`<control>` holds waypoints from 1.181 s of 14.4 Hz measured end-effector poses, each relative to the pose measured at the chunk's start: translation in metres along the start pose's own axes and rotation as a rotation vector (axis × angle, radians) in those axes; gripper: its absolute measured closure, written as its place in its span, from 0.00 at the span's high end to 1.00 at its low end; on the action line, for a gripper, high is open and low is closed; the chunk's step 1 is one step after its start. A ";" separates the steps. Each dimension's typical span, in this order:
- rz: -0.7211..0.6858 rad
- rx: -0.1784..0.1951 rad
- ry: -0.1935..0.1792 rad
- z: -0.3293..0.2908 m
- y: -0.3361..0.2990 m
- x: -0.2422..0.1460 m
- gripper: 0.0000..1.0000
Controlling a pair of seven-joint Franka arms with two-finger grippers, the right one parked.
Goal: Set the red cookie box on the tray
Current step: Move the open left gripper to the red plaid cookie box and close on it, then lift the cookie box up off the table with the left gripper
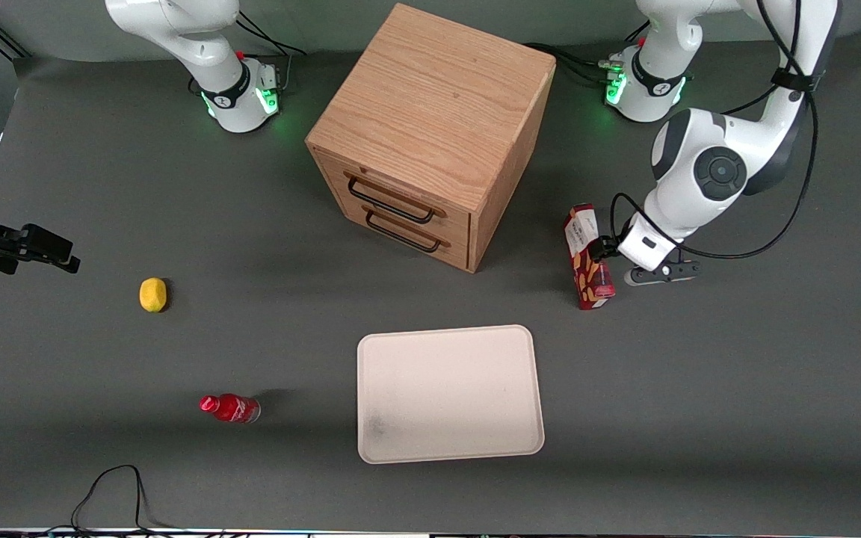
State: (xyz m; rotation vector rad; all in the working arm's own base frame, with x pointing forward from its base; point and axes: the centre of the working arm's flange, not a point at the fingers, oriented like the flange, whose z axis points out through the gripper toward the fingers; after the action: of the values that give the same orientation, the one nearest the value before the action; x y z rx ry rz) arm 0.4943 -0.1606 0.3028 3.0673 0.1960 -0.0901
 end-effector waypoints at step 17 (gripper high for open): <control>-0.035 -0.038 0.010 0.068 0.021 -0.024 0.35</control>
State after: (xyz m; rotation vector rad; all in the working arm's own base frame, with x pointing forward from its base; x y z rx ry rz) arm 0.4692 -0.1897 0.2376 3.0272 0.2490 -0.0726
